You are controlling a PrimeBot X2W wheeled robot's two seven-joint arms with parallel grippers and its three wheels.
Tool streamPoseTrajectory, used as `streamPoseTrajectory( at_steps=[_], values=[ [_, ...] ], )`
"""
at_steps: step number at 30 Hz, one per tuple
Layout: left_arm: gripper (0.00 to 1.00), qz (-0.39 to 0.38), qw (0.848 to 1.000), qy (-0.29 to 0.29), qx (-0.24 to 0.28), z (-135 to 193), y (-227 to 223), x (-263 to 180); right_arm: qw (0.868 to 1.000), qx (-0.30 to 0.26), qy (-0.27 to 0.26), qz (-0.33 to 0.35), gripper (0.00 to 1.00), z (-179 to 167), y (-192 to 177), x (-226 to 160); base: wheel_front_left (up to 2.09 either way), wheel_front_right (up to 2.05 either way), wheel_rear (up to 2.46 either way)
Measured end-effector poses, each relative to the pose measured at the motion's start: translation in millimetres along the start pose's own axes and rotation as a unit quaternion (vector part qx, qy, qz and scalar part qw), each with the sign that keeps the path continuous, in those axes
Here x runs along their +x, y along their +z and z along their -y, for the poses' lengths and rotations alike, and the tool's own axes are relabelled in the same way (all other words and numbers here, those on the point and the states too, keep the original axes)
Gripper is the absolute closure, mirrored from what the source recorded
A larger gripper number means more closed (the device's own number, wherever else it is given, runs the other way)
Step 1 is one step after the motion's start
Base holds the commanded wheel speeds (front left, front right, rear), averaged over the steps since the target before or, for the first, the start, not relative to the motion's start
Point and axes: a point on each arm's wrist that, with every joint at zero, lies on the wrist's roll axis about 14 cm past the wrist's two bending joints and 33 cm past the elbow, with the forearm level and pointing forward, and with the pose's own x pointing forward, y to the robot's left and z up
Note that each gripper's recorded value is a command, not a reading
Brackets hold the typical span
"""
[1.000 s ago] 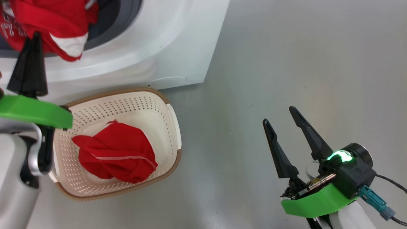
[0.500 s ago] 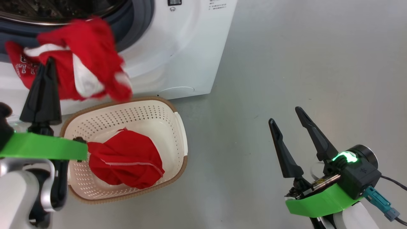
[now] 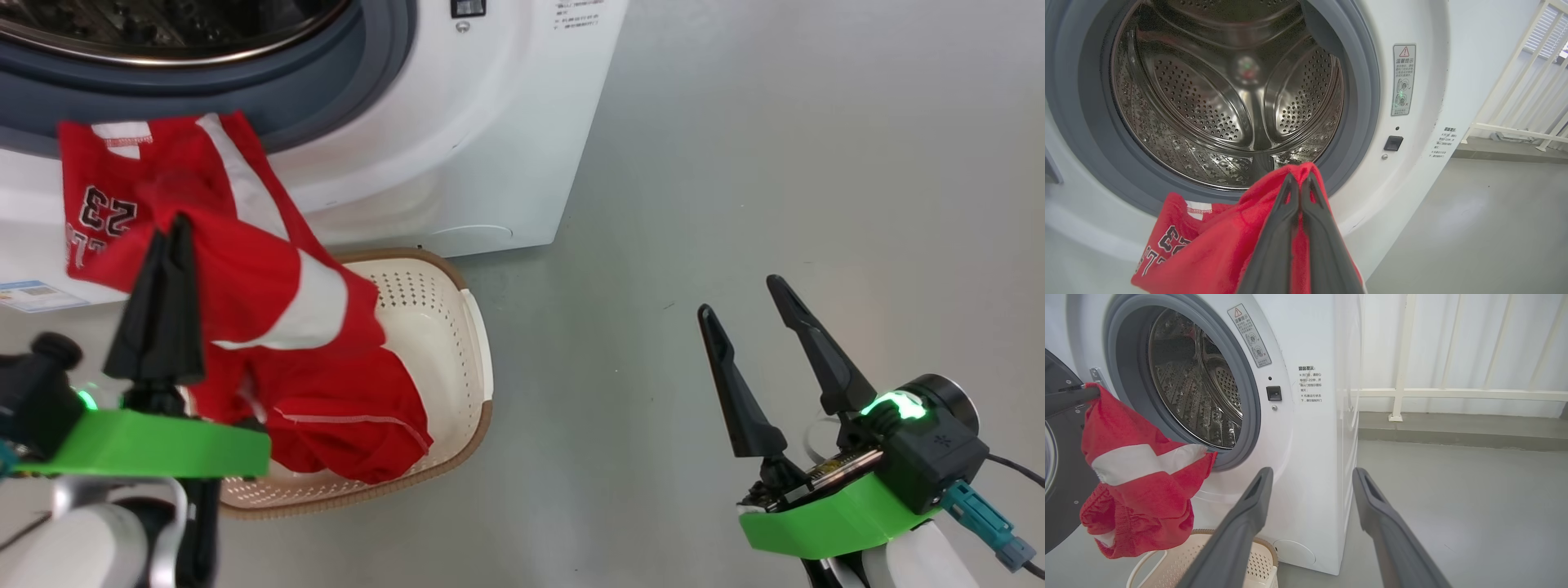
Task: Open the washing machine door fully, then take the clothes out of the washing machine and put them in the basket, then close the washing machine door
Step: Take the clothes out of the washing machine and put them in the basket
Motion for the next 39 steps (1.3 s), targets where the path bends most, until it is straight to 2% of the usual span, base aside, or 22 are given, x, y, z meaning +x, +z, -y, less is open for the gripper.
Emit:
streamPoseTrajectory(
  at_steps=[10, 18, 25, 30, 39],
  values=[
    [1.0, -0.054, 0.998, 0.0, -0.027, 8, -43, -9, 1.0, -0.002, -0.008, 0.0, 0.0, 5, 0, 0, 0.0, 0.0, 0.0],
    [1.0, -0.116, 0.993, 0.009, -0.019, 2, -94, -19, 1.0, -0.003, -0.013, -0.003, 0.0, 9, -2, -1, 0.0, 0.0, 0.0],
    [1.0, -0.183, 0.982, 0.035, -0.003, -18, -146, -33, 1.0, -0.002, -0.017, -0.014, 0.0, 12, -10, -1, 0.0, 0.0, 0.0],
    [1.0, -0.215, 0.976, 0.039, -0.012, -17, -176, -34, 1.0, 0.0, -0.016, -0.026, 0.0, 12, -18, 0, 0.0, 0.0, 0.0],
    [1.0, -0.278, 0.959, 0.043, 0.009, -24, -224, -38, 0.999, 0.003, -0.017, -0.045, 0.0, 12, -33, 1, 0.0, 0.0, 0.0]
  ],
)
